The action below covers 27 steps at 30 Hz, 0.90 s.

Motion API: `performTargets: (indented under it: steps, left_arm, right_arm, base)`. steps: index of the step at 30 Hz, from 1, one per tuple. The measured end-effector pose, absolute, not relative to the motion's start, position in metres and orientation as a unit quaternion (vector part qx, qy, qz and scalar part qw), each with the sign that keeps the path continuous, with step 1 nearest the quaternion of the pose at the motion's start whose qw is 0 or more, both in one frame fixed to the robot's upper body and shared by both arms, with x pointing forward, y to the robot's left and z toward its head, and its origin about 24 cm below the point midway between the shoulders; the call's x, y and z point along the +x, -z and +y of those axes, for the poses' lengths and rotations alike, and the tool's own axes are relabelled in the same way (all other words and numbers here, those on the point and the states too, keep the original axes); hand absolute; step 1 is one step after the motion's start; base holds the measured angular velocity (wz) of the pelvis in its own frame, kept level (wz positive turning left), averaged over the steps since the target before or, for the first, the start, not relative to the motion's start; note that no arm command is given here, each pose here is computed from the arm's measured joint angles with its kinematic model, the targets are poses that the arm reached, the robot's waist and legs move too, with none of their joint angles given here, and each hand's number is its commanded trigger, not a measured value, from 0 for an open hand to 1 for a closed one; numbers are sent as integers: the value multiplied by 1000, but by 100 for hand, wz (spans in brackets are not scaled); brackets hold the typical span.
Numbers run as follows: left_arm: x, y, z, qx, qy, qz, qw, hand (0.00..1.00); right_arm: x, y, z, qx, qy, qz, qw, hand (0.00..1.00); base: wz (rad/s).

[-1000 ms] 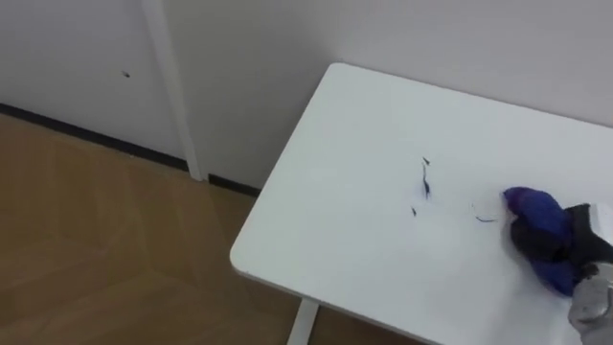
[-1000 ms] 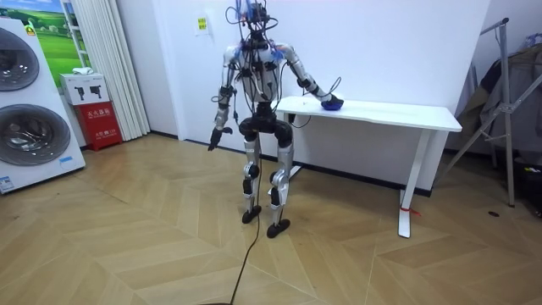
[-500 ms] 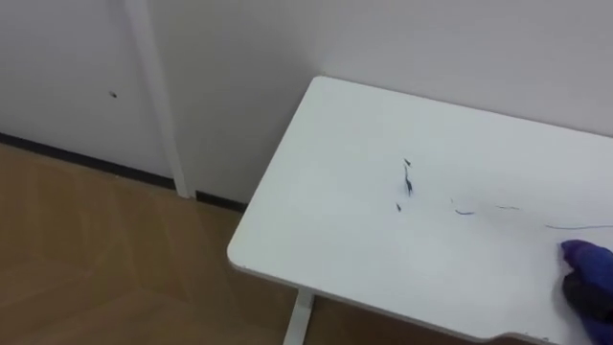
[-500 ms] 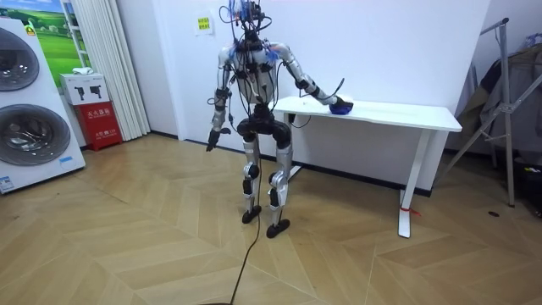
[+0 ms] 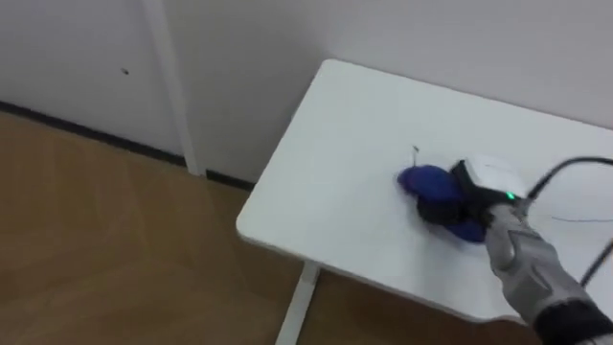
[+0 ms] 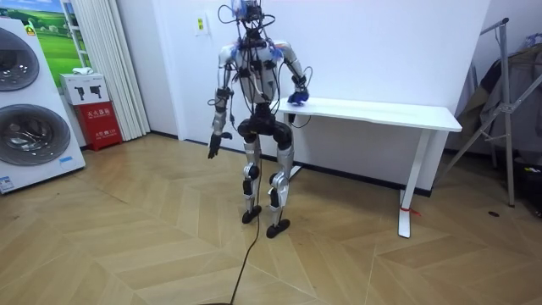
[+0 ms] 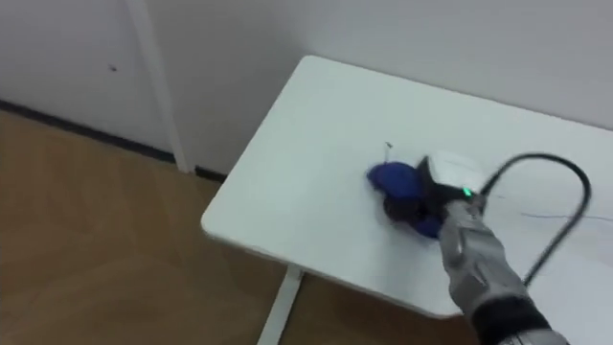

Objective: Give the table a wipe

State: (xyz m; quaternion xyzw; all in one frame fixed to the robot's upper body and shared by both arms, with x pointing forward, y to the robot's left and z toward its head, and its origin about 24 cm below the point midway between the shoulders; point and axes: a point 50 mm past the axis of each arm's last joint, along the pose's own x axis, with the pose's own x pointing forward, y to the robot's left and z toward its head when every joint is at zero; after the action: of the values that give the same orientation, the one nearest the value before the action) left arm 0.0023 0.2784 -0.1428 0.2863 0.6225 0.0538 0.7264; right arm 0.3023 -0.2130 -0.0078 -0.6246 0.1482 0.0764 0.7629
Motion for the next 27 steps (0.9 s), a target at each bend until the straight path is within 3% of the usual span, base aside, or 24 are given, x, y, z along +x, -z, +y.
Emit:
performTargets:
  steps: [7, 16, 22, 27]
  left_arm:
    - [-13, 143, 280, 279, -50, 643, 712, 0]
    - [8, 143, 279, 283, -53, 616, 733, 0]
    - [-3, 140, 286, 297, -75, 623, 720, 0]
    - [-25, 136, 294, 297, -100, 646, 696, 0]
  right_arm:
    - [296, 17, -214, -613, -100, 162, 767, 100]
    - [256, 46, -242, -543, -37, 194, 816, 100]
    - [197, 67, -287, -497, 66, 258, 826, 100]
    - [137, 69, -363, -473, 204, 372, 772, 100]
  base:
    - [25]
    - [5]
    - [9]
    - [1]
